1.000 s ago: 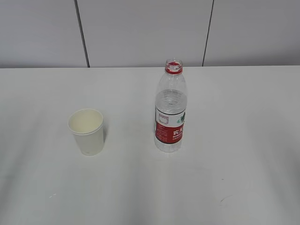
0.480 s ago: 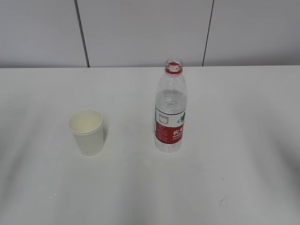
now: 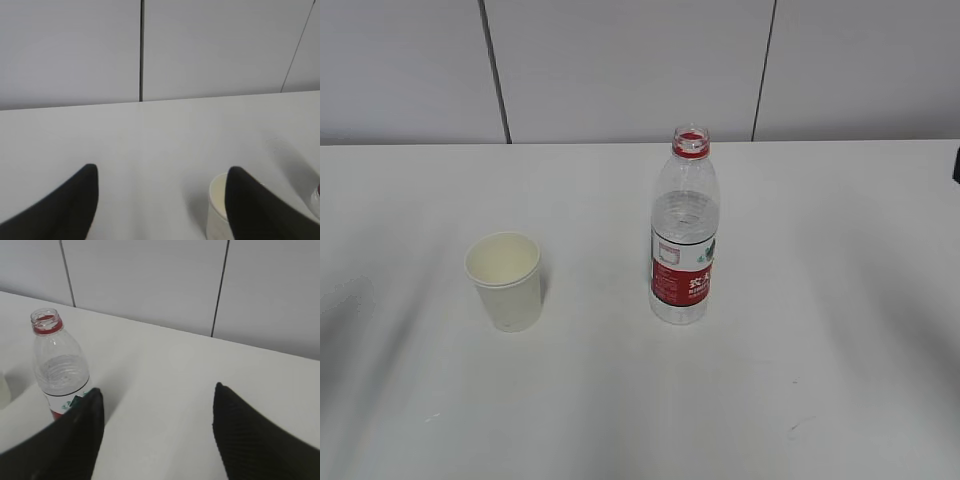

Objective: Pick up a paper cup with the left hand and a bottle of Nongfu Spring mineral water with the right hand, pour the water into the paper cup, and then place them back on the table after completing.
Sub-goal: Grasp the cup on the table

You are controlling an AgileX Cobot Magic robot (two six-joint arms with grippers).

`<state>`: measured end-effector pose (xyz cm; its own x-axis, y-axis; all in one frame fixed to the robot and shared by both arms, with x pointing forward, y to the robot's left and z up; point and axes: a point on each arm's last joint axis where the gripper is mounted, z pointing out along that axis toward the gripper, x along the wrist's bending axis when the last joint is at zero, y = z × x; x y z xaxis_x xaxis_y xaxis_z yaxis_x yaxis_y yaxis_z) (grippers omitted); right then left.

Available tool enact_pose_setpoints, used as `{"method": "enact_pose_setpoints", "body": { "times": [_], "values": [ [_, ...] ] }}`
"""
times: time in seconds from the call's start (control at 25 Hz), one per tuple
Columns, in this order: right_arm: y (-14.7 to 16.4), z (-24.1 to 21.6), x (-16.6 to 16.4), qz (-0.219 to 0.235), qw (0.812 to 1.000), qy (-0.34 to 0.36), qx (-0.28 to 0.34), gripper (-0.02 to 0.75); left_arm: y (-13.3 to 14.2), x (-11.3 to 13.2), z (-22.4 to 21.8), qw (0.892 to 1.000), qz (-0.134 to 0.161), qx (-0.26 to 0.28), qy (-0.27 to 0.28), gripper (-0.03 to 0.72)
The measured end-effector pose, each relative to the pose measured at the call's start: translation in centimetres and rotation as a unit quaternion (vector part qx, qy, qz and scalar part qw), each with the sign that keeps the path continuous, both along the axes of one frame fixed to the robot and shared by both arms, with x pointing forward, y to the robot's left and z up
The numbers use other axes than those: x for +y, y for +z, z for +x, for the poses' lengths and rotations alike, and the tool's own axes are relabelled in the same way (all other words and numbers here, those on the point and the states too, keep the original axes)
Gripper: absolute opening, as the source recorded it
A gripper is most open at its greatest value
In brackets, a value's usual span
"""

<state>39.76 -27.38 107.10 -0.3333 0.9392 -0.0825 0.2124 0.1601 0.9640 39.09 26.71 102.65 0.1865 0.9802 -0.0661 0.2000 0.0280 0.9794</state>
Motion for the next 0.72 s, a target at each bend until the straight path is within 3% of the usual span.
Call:
{"method": "enact_pose_setpoints", "body": {
  "times": [0.16,0.48,0.72],
  "values": [
    [-1.1,2.2,0.3,-0.016,1.000,0.026,-0.001,0.502,-1.1,-0.6,1.4,1.000,0.004,0.006,-0.002,0.479],
    [-5.4,6.8,1.2,-0.044,0.990,0.107,0.075,0.502,-5.4,-1.4,5.2,0.998,0.006,0.054,0.017,0.470],
    [-8.7,9.2,1.6,-0.054,0.980,0.150,0.123,0.502,-8.5,-2.6,6.5,0.995,0.046,0.077,-0.038,0.469]
  ]
}}
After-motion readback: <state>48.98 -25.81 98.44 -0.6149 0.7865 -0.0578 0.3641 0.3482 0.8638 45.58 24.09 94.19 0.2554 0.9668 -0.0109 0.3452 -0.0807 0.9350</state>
